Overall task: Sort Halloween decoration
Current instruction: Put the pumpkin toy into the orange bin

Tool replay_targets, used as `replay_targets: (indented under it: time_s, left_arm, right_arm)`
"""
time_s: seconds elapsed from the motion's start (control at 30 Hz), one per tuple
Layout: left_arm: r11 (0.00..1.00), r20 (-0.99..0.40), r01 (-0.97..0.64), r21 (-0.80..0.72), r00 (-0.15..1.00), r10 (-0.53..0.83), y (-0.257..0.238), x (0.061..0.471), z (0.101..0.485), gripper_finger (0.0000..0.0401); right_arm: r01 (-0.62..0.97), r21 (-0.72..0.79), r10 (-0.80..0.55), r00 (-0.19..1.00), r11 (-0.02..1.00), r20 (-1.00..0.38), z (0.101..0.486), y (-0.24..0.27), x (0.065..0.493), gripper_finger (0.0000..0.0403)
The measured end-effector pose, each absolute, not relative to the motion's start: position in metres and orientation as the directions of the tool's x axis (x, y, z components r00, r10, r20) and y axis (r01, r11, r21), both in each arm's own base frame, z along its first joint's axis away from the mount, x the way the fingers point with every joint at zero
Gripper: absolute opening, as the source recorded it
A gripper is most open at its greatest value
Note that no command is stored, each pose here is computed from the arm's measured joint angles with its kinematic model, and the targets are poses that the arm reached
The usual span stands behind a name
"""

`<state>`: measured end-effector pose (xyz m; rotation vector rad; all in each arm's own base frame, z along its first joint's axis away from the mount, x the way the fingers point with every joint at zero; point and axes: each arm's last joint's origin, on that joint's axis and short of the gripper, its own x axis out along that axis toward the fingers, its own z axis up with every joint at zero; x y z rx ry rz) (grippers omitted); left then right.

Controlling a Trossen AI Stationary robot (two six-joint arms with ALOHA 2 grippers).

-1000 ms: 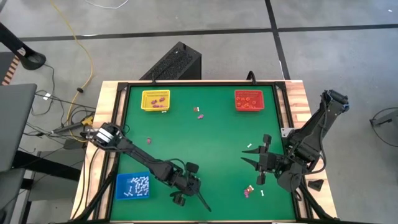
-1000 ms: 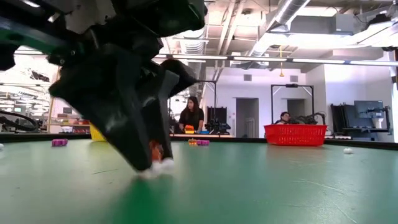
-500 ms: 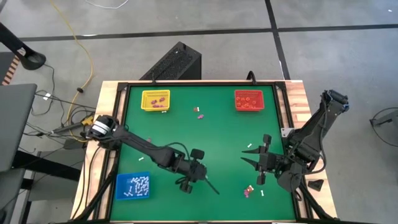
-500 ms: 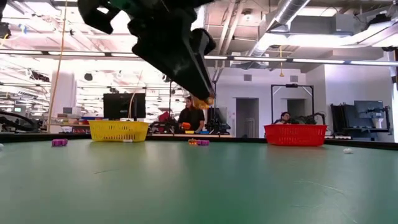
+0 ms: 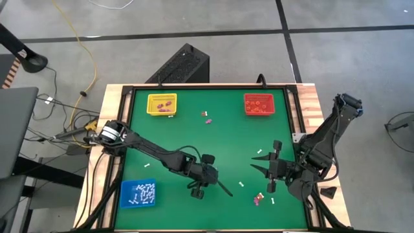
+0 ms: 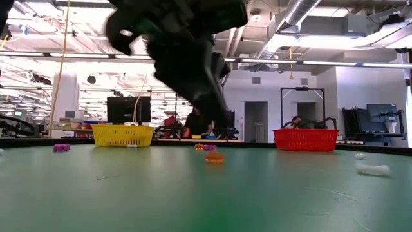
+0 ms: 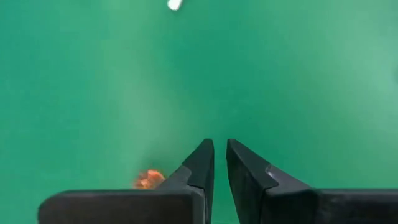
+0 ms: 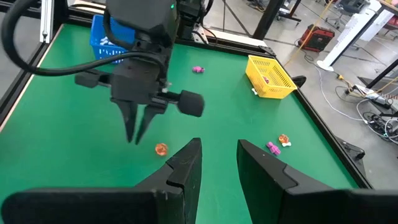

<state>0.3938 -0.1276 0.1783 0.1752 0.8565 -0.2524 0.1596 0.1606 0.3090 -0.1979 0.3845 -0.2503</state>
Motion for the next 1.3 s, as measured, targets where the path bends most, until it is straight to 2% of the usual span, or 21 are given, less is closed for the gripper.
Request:
replay_targets:
  time_s: [0.1,0.23,0.3,0.47,0.7,0.93,1.1,1.3]
  left_arm:
    - [0.949,-0.747,0.290,0.125,0.657,-0.102,-0.126,0.396,0.180,0.0038]
    - [0.945,-0.753,0.245,0.216,0.658,0.002,-0.122,0.397,0.174,0.0067]
    - [0.958,-0.781,0.206,0.198,0.624,0.027,-0.115,0.398,0.165,0.0087]
    - [0.984,-0.793,0.158,0.078,0.608,-0.035,-0.100,0.407,0.150,0.0145]
    - [0.982,-0.808,0.163,0.092,0.589,-0.022,-0.099,0.408,0.141,0.0208]
    - [0.983,-0.818,0.164,0.076,0.574,-0.032,-0.099,0.406,0.142,0.0221]
    - [0.983,-0.835,0.186,-0.006,0.540,-0.107,-0.101,0.400,0.149,0.0221]
    - [0.986,-0.823,0.158,0.053,0.566,-0.046,-0.101,0.398,0.159,0.0221]
  right_arm:
    - [0.202,-0.237,-0.277,0.897,0.950,-0.345,0.309,0.161,0.160,0.0132]
    - [0.202,-0.237,-0.277,0.897,0.950,-0.346,0.309,0.160,0.160,0.0132]
    - [0.202,-0.237,-0.277,0.897,0.950,-0.346,0.309,0.160,0.160,0.0132]
    - [0.198,-0.234,-0.272,0.897,0.952,-0.348,0.309,0.161,0.160,0.0132]
    - [0.186,-0.236,-0.263,0.895,0.954,-0.360,0.308,0.161,0.159,0.0132]
    - [0.184,-0.239,-0.263,0.894,0.954,-0.362,0.308,0.161,0.159,0.0132]
    - [0.184,-0.235,-0.262,0.895,0.954,-0.362,0.308,0.161,0.159,0.0132]
    - [0.197,-0.209,-0.264,0.890,0.958,-0.372,0.307,0.160,0.158,0.0132]
